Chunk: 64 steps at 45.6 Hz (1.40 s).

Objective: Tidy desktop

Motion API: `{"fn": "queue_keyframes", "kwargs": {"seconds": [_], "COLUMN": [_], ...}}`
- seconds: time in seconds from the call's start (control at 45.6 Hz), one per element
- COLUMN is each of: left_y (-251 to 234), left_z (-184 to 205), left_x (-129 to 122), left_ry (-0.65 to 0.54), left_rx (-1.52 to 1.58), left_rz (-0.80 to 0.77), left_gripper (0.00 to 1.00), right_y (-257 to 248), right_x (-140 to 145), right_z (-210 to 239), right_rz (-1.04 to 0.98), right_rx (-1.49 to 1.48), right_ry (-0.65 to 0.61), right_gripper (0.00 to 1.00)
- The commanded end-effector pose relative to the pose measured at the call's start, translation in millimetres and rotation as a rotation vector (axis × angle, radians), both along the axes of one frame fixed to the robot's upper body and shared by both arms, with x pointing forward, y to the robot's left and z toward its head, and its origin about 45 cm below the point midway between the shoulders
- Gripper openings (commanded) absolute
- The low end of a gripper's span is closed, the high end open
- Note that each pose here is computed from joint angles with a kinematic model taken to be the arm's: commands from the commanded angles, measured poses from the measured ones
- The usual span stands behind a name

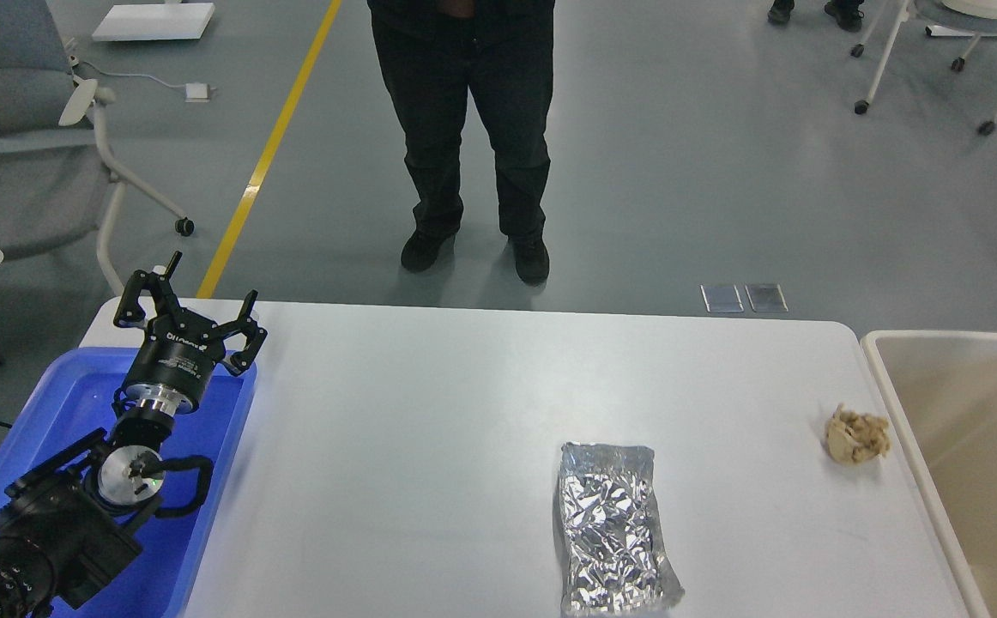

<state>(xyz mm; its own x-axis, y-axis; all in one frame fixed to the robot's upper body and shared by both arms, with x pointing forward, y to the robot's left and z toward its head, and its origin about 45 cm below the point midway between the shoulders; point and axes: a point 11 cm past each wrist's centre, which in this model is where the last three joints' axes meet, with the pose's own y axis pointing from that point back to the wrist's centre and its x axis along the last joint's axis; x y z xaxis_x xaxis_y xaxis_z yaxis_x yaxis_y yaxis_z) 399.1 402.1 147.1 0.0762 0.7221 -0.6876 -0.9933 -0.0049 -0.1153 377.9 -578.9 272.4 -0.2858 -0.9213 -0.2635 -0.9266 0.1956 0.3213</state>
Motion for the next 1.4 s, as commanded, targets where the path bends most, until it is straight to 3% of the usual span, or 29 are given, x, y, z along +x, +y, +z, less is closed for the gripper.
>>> {"fn": "queue_keyframes", "kwargs": {"seconds": [0.0,0.219,0.614,1.38], "left_y": [0.0,-0.2,0.7,0.0], "left_z": [0.0,-0.2,0.3,0.0], "left_x": [0.0,0.0,0.0,0.0], "left_ry": [0.000,0.000,-0.001,0.000], "left_rx": [-0.001,0.000,0.001,-0.001], "left_rz": [0.001,0.000,0.002,0.001], "left_gripper": [1.00,1.00,1.00,1.00], "right_y": [94.8,167.9,272.7,304.5], "right_x": [49.0,78.1,94.6,55.5], "right_z": [34.9,16.7,-56.1,-133.6], "right_rz": [0.256,0.333,0.378,0.313], "right_rx": [0.064,0.242,0.431,0.610], "right_ry": [-0.200,-0.263,-0.172,-0.078], "right_gripper": [1.00,1.00,1.00,1.00]}}
